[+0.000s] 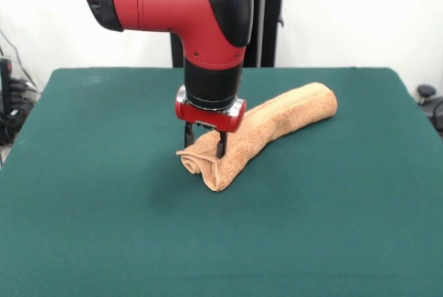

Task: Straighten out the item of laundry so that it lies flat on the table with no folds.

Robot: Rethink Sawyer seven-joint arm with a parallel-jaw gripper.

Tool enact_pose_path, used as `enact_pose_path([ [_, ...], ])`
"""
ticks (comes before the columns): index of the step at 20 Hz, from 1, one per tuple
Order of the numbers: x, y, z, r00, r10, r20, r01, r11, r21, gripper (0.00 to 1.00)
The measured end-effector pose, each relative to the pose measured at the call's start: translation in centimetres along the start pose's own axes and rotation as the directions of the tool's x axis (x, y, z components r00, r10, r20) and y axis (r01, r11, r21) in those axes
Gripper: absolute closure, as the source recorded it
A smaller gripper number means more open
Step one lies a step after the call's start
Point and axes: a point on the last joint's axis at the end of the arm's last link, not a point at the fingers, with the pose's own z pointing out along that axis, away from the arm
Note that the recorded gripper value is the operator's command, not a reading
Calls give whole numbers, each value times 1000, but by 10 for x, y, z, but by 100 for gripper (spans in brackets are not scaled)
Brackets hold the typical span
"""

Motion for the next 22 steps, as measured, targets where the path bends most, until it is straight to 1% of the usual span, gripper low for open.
enact_pose_path([
  [22,-4,1,3,1000,1,3,-1,1000,-1,0],
])
